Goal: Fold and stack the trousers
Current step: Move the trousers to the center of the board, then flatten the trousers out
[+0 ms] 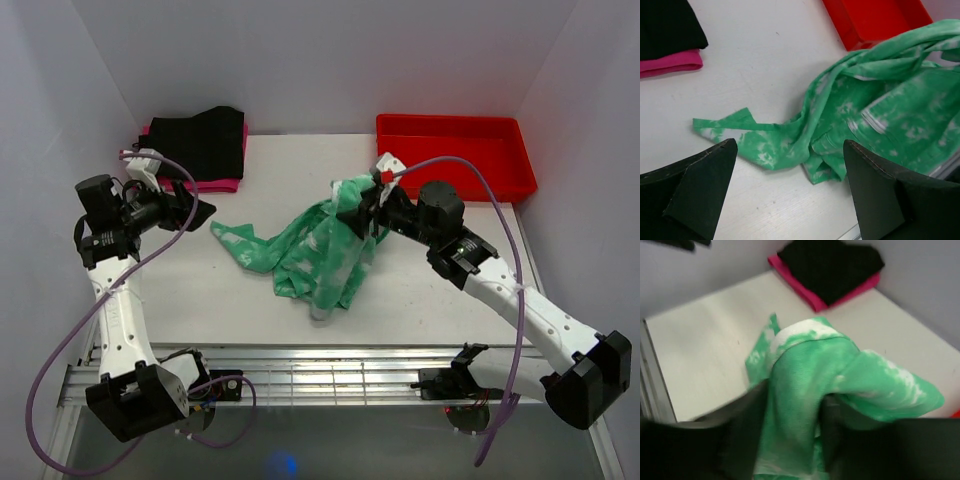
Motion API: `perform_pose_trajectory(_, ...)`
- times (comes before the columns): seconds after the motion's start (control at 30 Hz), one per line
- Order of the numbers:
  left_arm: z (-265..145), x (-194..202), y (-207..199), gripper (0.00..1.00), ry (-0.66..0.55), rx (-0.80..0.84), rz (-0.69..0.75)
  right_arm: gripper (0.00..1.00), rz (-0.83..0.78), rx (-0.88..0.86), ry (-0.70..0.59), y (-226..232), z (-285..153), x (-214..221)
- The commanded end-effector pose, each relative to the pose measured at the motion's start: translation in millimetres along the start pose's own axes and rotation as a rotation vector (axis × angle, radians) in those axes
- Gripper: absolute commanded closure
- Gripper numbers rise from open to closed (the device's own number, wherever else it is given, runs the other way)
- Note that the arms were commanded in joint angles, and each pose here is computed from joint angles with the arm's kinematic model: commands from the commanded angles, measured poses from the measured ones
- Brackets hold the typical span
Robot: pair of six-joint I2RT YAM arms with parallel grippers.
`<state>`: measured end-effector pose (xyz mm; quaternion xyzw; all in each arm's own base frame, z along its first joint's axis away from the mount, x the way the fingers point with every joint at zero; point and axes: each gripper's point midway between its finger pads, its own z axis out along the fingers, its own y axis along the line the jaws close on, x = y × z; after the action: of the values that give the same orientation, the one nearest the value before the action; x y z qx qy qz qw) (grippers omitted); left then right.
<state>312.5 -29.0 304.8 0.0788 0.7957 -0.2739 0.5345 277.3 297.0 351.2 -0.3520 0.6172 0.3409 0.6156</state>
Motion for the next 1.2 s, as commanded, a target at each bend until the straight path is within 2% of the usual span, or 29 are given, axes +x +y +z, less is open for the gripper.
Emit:
perform_pose_trajectory(0.0, -2, 33, -18, 0.02, 0.076, 0.166, 0.109, 0.42, -0.079, 0.036, 0.044, -4, -26, 27)
perform_pose_trajectory(0.03, 0, 38, -18, 0.02, 0.087, 0.190, 0.163, 0.16, -0.089, 0.046, 0.129, -10, -32, 62)
perform_pose_trajectory(0.1, 7, 54, -18, 0.02, 0.148, 0.202, 0.188, 0.04, -0.092, 0.103, 0.185, -34, -39, 79)
perform_pose_trajectory(0.13, 13, 63, -4, 0.02, 0.193, 0.171, 0.222, 0.09, -0.104, 0.115, 0.179, -42, -39, 67)
perform_pose_trajectory(0.2, 17, 74, 1, 0.02, 0.252, 0.176, 0.235, 0.10, -0.020, 0.133, 0.319, -56, -49, 90)
perform_pose_trajectory(0.27, 25, 86, 15, 0.02, 0.314, 0.181, 0.263, 0.10, 0.032, 0.095, 0.442, -49, -61, 98)
perform_pose_trajectory(0.33, 28, 91, 20, 0.02, 0.369, 0.204, 0.294, 0.09, 0.076, 0.089, 0.524, -45, -70, 116)
perform_pose_trajectory(0.43, 38, 123, 40, 0.02, 0.533, 0.245, 0.450, 0.10, 0.148, 0.195, 0.677, -51, -108, 165)
perform_pose_trajectory(0.47, 39, 128, 46, 0.02, 0.559, 0.232, 0.445, 0.10, 0.165, 0.212, 0.697, -55, -114, 174)
perform_pose_trajectory(0.53, 43, 138, 50, 0.02, 0.588, 0.273, 0.532, 0.10, 0.256, 0.247, 0.750, -54, -133, 191)
perform_pose_trajectory(0.6, 48, 145, 52, 0.02, 0.598, 0.310, 0.584, 0.10, 0.398, 0.286, 0.795, -51, -151, 207)
perform_pose_trajectory(0.67, 51, 152, 50, 0.02, 0.596, 0.341, 0.610, 0.10, 0.518, 0.285, 0.789, -45, -160, 209)
perform_pose_trajectory(0.7, 54, 155, 48, 0.02, 0.595, 0.375, 0.656, 0.10, 0.621, 0.320, 0.801, -36, -165, 216)
perform_pose_trajectory(0.77, 54, 169, 44, 0.02, 0.617, 0.415, 0.698, 0.10, 0.712, 0.381, 0.788, -31, -175, 222)
perform_pose_trajectory(0.93, 64, 185, 23, 0.02, 0.573, 0.520, 0.805, 0.10, 0.995, 0.546, 0.733, -21, -197, 251)
perform_pose_trajectory(1.03, 74, 201, 6, 0.02, 0.595, 0.578, 0.828, 0.10, 1.014, 0.563, 0.647, -30, -203, 245)
perform_pose_trajectory(1.17, 85, 213, -2, 0.02, 0.607, 0.600, 0.816, 0.10, 0.840, 0.570, 0.513, -57, -215, 206)
